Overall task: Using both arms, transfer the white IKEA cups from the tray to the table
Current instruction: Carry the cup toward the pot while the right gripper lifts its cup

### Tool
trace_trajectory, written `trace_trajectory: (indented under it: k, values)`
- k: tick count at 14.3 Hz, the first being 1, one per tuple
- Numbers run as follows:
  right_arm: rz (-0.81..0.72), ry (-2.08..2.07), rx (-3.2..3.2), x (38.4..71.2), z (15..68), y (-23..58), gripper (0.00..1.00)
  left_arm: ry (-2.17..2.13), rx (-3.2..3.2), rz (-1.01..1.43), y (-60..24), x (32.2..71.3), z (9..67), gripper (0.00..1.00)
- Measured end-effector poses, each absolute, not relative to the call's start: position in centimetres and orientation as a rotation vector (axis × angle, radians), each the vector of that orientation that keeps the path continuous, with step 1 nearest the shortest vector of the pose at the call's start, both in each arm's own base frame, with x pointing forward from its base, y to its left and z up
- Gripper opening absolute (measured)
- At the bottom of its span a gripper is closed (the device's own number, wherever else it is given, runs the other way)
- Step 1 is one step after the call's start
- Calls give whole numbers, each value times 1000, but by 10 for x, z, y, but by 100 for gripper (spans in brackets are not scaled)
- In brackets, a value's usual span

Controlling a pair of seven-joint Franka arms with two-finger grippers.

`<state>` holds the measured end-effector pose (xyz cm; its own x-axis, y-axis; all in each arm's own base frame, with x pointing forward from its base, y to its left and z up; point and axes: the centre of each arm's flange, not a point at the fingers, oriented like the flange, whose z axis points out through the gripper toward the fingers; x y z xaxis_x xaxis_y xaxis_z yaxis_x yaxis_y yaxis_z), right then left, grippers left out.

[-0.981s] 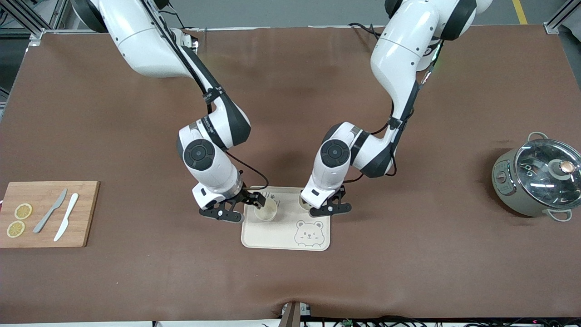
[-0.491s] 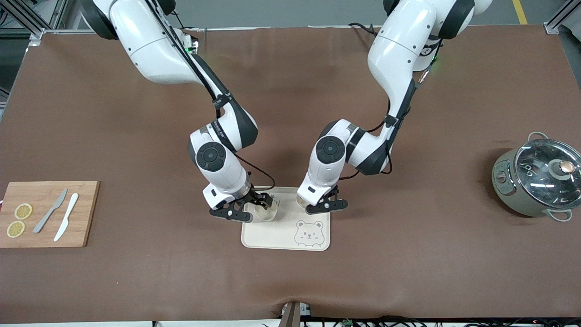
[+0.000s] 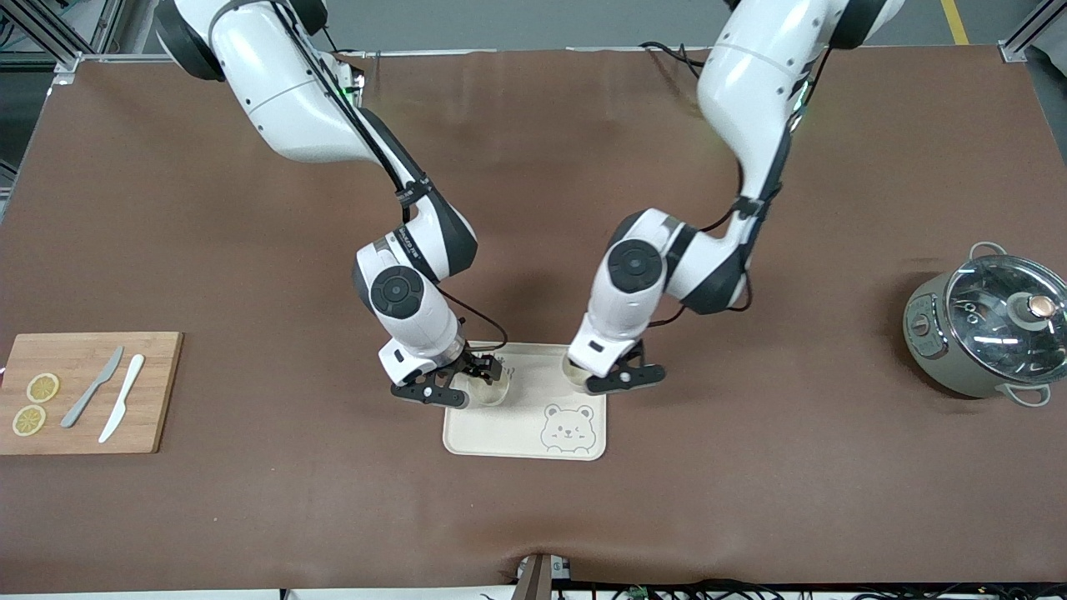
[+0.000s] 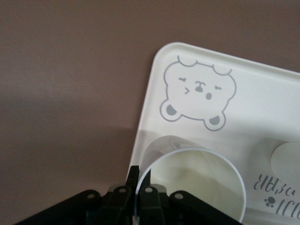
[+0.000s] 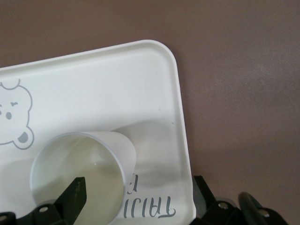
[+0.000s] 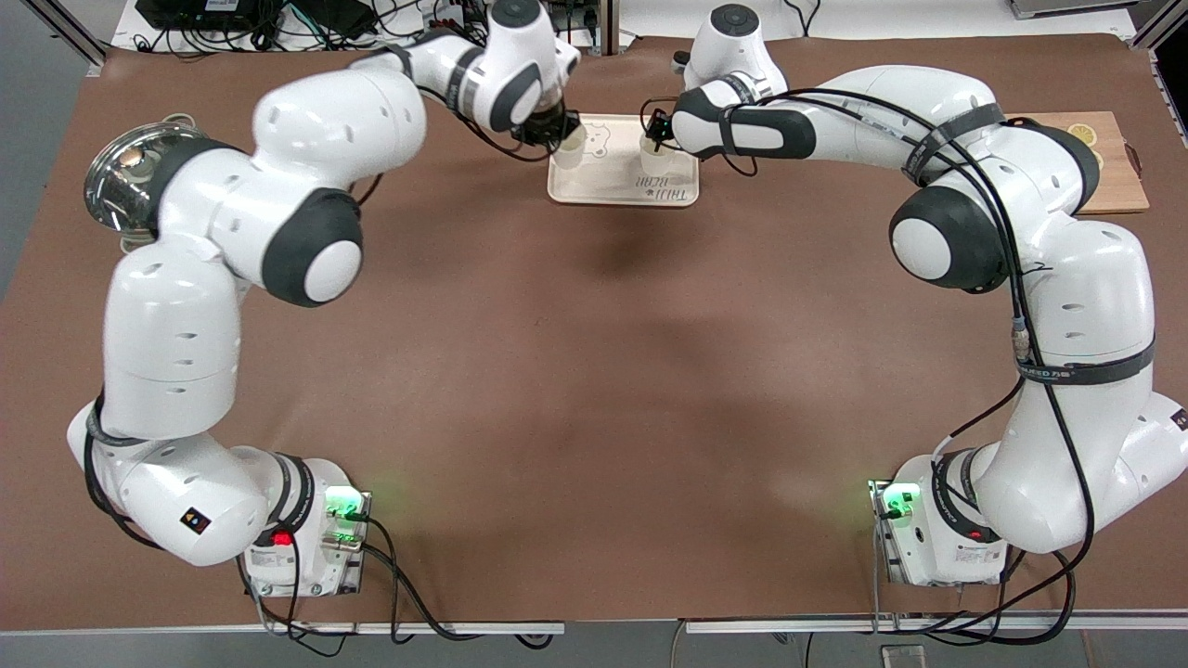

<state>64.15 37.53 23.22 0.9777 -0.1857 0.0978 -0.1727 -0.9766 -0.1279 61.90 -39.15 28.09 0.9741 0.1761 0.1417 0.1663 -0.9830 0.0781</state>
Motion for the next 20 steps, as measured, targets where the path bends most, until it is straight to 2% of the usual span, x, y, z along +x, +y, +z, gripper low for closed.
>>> trace_trajectory:
  k: [9,11,12,13,14,18,20]
  values:
    - [-180,262,-3003,640,218,379,100,201,3135,75,-202,643,383,4]
    - [-182,261,-3002,640,216,379,100,180,3139,50,-161,634,393,4]
    - [-181,261,-3002,640,215,379,94,158,3140,36,-143,626,396,4]
    - [-181,261,-3002,640,215,379,94,129,3140,23,-124,616,400,4]
    - [-181,262,-3002,640,214,379,89,97,3137,10,-105,606,404,4]
    - [-182,264,-3004,640,213,378,43,16,3118,-6,-48,567,403,4]
    - [-183,265,-3004,641,213,378,24,-3,3110,30,-35,551,390,4]
